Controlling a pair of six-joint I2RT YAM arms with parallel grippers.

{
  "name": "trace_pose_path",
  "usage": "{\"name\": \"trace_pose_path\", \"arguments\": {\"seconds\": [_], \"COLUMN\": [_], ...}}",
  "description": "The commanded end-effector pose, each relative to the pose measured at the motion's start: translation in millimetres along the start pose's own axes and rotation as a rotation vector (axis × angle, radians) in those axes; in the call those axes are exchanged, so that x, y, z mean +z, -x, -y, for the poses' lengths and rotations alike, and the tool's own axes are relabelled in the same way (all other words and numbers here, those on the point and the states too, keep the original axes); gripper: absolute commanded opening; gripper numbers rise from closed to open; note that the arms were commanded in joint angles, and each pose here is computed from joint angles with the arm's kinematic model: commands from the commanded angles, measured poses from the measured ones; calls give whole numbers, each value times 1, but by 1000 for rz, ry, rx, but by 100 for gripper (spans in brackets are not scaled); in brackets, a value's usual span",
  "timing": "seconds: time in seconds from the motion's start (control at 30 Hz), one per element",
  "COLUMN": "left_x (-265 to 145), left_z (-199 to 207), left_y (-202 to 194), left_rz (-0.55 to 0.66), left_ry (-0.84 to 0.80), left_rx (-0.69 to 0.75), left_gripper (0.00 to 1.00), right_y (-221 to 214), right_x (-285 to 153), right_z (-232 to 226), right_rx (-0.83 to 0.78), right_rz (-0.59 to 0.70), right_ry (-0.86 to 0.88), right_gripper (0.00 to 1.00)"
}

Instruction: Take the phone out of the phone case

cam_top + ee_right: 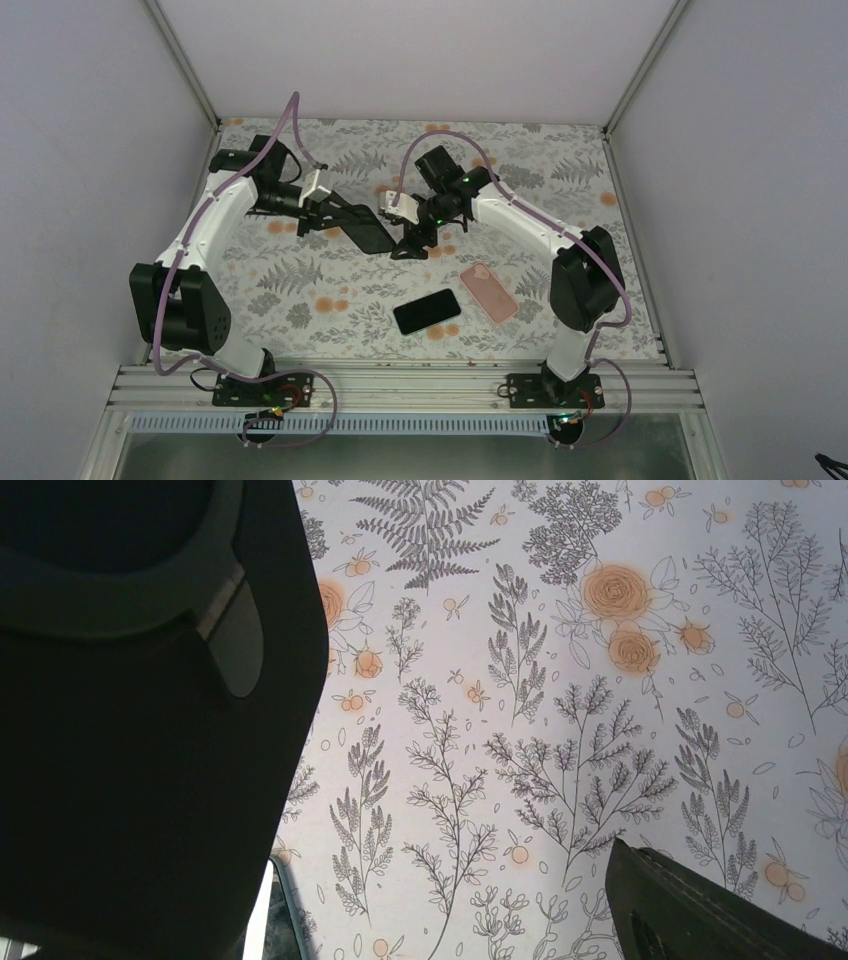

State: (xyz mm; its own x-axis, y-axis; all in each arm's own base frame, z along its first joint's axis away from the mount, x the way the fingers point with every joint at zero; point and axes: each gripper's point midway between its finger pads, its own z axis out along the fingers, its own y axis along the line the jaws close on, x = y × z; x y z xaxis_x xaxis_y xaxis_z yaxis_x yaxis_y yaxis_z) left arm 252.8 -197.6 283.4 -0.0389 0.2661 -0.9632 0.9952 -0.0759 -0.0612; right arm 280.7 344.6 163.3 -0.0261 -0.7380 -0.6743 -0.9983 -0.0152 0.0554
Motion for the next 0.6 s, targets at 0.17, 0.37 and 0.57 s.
{"name": "trace_pose_path", "arguments": {"seconds": [0.17,0.37,0.57], "left_x": [19,35,40], "left_z": [29,42,47], "left_y": [15,12,8], "left_rz": [-4,-40,-80], "left_ry": [-87,-144,-161], "left_rx": [7,-1,1], "left_gripper": [2,2,2], "right_y": [-2,-8,-14], "right_x": [-17,-17,-18], "right_z": [33,47,61], "right_rx": [-39,-44,-59], "right_rz": [3,-22,-55], "right_ry": [-89,-118,-173], "right_gripper": [91,91,91]}}
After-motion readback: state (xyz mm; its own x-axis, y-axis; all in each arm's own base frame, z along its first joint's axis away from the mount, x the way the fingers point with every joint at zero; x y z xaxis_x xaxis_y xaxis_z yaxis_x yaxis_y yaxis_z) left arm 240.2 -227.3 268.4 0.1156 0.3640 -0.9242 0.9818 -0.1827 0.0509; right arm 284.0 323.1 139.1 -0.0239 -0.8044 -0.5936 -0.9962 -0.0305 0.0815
